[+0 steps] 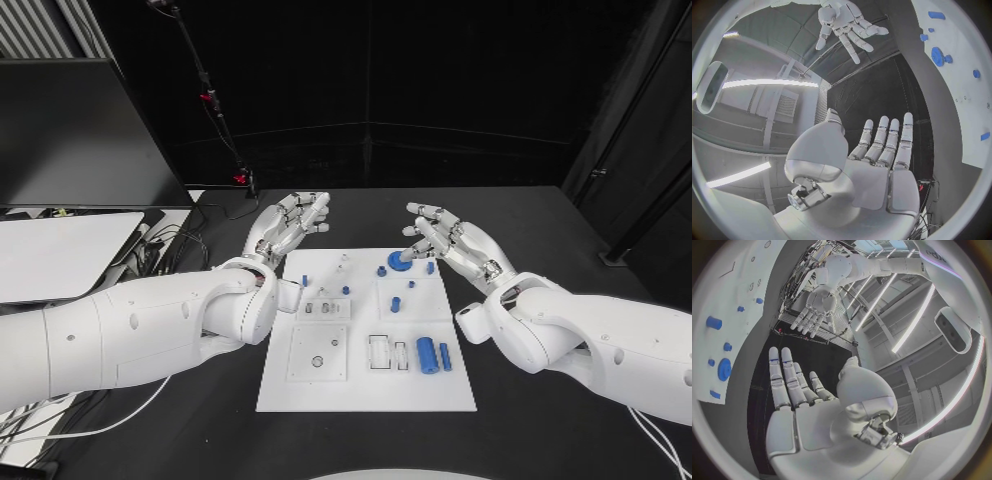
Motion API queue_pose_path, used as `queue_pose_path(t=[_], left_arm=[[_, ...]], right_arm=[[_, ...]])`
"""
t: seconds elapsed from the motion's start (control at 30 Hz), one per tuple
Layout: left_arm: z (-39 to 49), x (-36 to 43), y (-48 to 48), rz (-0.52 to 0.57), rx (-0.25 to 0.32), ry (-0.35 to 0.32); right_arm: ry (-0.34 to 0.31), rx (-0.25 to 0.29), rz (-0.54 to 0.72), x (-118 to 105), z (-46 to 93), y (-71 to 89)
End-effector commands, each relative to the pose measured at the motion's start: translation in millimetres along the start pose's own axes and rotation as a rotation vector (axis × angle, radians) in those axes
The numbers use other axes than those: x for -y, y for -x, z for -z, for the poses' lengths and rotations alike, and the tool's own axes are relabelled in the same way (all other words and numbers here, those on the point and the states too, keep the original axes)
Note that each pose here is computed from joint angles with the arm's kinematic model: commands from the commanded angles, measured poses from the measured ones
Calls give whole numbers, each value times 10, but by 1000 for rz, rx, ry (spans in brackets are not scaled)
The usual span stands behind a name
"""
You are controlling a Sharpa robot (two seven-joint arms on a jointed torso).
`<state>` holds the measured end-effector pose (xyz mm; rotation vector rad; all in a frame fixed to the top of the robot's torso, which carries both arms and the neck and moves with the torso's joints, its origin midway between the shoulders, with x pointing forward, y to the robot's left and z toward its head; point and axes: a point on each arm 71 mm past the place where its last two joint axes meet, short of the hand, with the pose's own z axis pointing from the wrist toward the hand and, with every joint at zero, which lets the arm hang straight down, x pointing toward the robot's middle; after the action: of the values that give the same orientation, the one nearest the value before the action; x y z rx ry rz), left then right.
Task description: Assemble the parts on the task board
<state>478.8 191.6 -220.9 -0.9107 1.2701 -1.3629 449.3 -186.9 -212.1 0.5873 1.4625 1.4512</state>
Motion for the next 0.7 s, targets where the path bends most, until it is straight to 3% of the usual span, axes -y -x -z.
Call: queue_pose_path(t=[0.03, 0.3, 0.6, 0.7], left_arm=[[18, 187, 2, 17, -26, -260], [29, 177, 15, 30, -37, -241], [79, 215, 33, 42, -44, -227], [86, 232, 30, 45, -47, -225]], right_arm=[[-11, -48, 10, -42, -57, 39], [-10, -58, 38, -171, -197, 215], [-2, -112, 97, -280, -367, 379], [6, -93, 159, -293, -416, 452]])
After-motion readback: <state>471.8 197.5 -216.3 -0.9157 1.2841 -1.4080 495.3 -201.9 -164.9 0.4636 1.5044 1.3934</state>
